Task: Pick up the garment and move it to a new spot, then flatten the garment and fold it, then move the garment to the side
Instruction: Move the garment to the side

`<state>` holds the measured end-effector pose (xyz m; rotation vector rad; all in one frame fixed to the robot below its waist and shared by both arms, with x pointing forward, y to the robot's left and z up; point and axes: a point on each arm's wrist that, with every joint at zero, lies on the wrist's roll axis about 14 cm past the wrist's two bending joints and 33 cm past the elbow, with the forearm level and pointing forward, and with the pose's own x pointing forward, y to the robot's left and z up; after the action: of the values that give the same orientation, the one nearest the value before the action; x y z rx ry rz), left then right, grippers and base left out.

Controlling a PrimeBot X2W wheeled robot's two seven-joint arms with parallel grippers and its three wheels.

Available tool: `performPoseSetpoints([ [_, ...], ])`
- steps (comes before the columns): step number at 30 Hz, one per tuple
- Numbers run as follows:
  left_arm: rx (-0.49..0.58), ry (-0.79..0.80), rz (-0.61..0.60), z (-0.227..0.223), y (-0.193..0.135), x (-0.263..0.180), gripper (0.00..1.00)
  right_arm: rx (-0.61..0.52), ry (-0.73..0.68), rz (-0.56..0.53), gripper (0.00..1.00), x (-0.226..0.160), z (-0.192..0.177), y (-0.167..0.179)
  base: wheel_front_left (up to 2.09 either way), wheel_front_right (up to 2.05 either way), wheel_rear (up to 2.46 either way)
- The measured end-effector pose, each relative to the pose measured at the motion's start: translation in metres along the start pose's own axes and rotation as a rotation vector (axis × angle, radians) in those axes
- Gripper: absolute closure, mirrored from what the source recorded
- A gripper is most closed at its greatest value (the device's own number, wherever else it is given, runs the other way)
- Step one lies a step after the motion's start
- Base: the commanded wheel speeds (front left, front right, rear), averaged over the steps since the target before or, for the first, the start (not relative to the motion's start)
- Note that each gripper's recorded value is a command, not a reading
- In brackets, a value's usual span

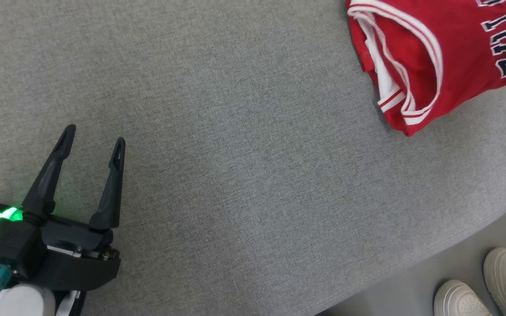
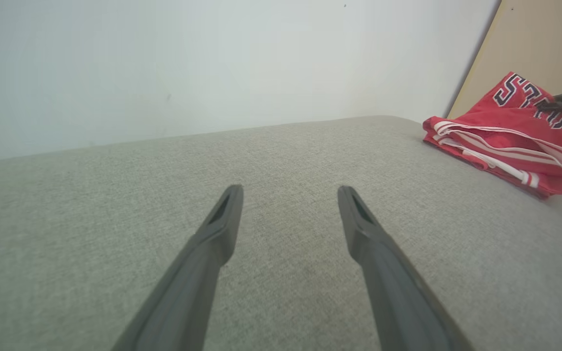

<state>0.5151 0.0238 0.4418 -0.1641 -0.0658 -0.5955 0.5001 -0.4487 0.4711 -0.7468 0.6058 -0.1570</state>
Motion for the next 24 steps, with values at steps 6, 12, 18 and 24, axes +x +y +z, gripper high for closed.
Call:
performPoseSetpoints([
  [6,-0.001,-0.001,0.042,0.006,0.003,-0.008,0.00,0.018,-0.110,0.004,0.00,-0.005,0.022,0.007,0.00,0.00,0.00],
  [12,0.011,0.024,0.139,0.013,0.014,-0.032,0.00,0.159,-0.253,0.032,0.00,-0.021,0.051,0.031,0.00,0.00,0.00],
  [18,0.021,0.041,0.262,0.027,0.030,-0.066,0.00,0.335,-0.494,0.046,0.00,-0.061,0.096,0.046,0.00,0.00,0.00],
  [24,0.020,0.003,0.360,0.055,0.035,-0.100,0.00,0.486,-0.609,0.067,0.00,-0.109,0.099,0.071,0.00,0.00,0.00],
])
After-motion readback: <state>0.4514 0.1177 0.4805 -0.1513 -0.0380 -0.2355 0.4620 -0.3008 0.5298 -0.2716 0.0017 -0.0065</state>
